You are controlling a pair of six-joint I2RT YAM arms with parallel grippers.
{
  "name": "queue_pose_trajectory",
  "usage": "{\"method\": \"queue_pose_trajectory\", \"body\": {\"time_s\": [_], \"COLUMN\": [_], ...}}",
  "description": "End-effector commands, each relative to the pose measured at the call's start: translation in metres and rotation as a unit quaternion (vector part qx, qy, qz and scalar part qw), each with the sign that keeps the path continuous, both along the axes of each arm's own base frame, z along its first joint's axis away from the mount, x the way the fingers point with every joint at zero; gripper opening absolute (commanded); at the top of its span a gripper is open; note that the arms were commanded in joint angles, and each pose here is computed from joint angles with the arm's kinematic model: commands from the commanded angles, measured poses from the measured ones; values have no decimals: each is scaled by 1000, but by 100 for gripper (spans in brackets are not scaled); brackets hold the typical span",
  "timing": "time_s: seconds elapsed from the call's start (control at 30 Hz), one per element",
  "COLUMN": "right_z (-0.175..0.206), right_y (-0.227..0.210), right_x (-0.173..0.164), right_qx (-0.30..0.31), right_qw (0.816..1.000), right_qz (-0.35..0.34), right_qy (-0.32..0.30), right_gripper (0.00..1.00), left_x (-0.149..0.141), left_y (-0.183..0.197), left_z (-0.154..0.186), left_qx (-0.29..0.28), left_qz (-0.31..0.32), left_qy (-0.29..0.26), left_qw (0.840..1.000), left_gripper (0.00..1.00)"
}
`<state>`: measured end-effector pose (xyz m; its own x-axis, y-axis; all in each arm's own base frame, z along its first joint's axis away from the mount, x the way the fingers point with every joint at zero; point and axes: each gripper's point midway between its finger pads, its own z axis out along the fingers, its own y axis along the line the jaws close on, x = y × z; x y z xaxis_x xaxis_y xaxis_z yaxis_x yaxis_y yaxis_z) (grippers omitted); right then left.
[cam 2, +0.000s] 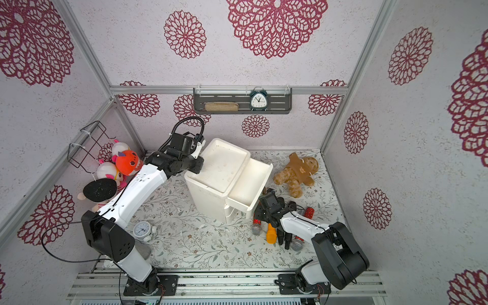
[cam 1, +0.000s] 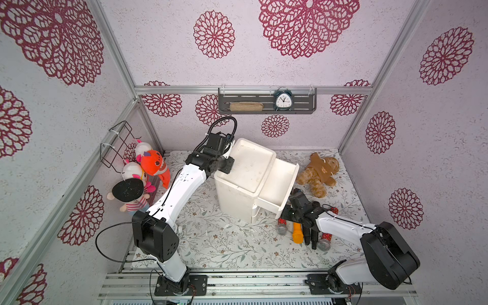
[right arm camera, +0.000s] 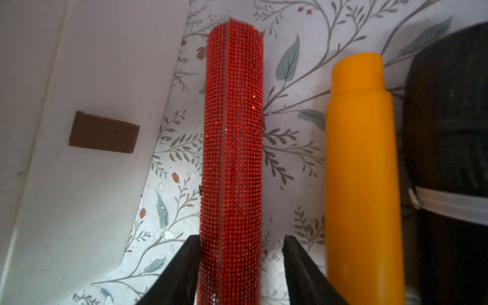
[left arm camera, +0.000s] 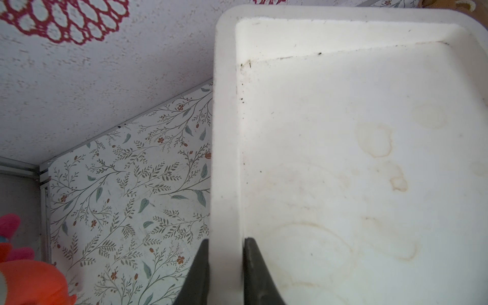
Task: Take the microphone out of the drawer
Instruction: Place the microphone at the center of the board.
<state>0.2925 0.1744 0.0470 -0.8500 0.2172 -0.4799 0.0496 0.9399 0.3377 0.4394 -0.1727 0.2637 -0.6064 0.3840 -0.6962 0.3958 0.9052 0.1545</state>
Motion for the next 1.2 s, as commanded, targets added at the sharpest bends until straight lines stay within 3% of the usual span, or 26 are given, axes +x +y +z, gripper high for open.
{"method": "queue_pose_trajectory", "body": {"time_s": [0.0,0.47,0.83,1.17], "right_z": [-2,45,76,101], "right_y": [-3,-2,-22,-58], "right_x": [-3,3,0,3], "right_qx": [-26,2,-37,-56], "right_qw": [1000,998,996,995], "right_qz": [4,8,-3,-30], "right_qy": [5,-68,-81,-83], "right_gripper": [53,57,88,96], "left_x": [-19,-19,-20,-20], "left_y": [19,17,17,18], "left_z": [-55,-56,-55,-55], "left_qx": [88,87,87,88], "left_qz": [-16,-18,-18,-18], "left_qy": [89,89,89,89], "left_qw": [992,992,992,992], "left_gripper": [1,1,1,1]}}
